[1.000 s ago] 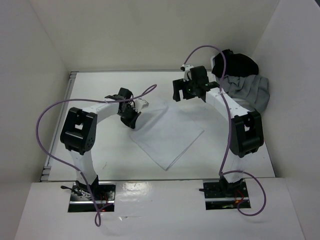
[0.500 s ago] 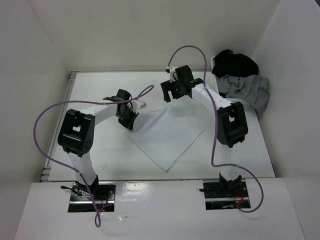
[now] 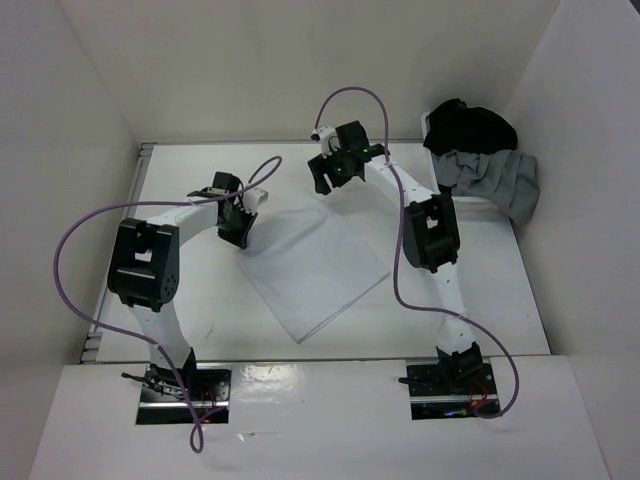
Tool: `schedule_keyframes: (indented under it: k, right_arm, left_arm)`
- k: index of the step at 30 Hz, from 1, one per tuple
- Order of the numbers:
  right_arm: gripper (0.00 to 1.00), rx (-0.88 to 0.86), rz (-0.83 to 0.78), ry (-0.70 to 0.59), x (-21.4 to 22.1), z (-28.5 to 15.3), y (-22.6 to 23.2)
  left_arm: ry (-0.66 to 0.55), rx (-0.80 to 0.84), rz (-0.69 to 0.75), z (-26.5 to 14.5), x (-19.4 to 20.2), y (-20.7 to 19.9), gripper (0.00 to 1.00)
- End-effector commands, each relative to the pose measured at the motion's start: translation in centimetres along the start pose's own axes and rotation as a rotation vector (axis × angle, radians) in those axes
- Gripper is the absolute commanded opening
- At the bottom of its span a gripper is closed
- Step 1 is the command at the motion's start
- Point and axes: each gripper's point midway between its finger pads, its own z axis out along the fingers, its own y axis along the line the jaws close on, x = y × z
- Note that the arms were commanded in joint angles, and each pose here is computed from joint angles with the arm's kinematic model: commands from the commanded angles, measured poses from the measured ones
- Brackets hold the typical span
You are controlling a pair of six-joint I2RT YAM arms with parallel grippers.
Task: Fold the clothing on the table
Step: Fold the skirt
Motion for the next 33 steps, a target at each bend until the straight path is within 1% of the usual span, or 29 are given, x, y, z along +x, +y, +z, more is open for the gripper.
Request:
schedule_keyframes:
  k: [1,2,3,6,8,14,16,17,18,19,20,21,22,23,28,33]
  right_arm:
    - [0.76,-0.094,-0.042,-0.011,-1.0,0.5,1.1]
    - [0.76,-0.098,-0.037,0.004,-0.7,0.7,1.1]
    - [0.73,-0.110,-0.044,0.007,-0.7,0.9,1.2]
    - [0.70,-0.113,-0.038,0.021,-0.5,1.7,1.0]
    - [0.66,-0.126,-0.044,0.026,-0.2,2.1,1.1]
    - [0.62,-0.157,-0.039,0.051,0.5,3.7,1.6]
    - [0.62,-0.167,-0.039,0.048,0.0,3.5,1.8]
    - [0.60,-0.184,-0.038,0.069,1.0,4.3,1.9]
    - [0.58,-0.177,-0.049,0.041,-0.4,4.0,1.7]
    - [0.58,-0.177,-0.049,0.040,-0.5,4.1,1.7]
    - [0.57,-0.194,-0.036,0.071,0.2,3.9,2.0]
    - [0.57,-0.182,-0.055,0.022,-1.1,4.2,1.7]
    - [0.56,-0.181,-0.041,0.061,0.1,4.4,1.7]
    - [0.56,-0.173,-0.073,0.063,0.0,4.6,2.1]
    - [0.54,-0.208,-0.083,0.068,0.2,5.1,3.7]
    - [0.54,-0.214,-0.062,0.099,0.8,4.6,3.9]
  left_arm:
    - [-0.030,-0.007,-0.022,0.2,-1.6,0.3,0.00]
    - [-0.033,-0.007,-0.030,0.4,-2.0,0.4,0.00]
    - [-0.036,0.002,-0.030,0.4,-2.0,0.3,0.00]
    - [-0.033,0.012,-0.040,0.7,-2.4,0.2,0.00]
    - [-0.036,0.024,-0.040,0.7,-2.5,0.0,0.00]
    - [-0.028,0.026,-0.042,1.0,-2.3,0.0,0.00]
    - [-0.028,0.026,-0.042,1.0,-2.3,0.0,0.00]
    - [-0.028,0.026,-0.042,1.0,-2.3,0.0,0.00]
    - [-0.028,0.026,-0.042,1.0,-2.3,0.0,0.00]
    - [-0.028,0.026,-0.042,1.0,-2.3,0.0,0.00]
    - [-0.036,0.024,-0.040,0.7,-2.5,0.0,0.00]
    - [-0.036,0.024,-0.040,0.7,-2.5,0.0,0.00]
    - [-0.036,0.024,-0.040,0.7,-2.5,0.0,0.00]
    - [-0.036,0.024,-0.040,0.7,-2.5,0.0,0.00]
    - [-0.030,0.035,-0.042,0.9,-2.1,-0.2,0.00]
    - [-0.032,0.044,-0.042,0.9,-2.2,-0.4,0.00]
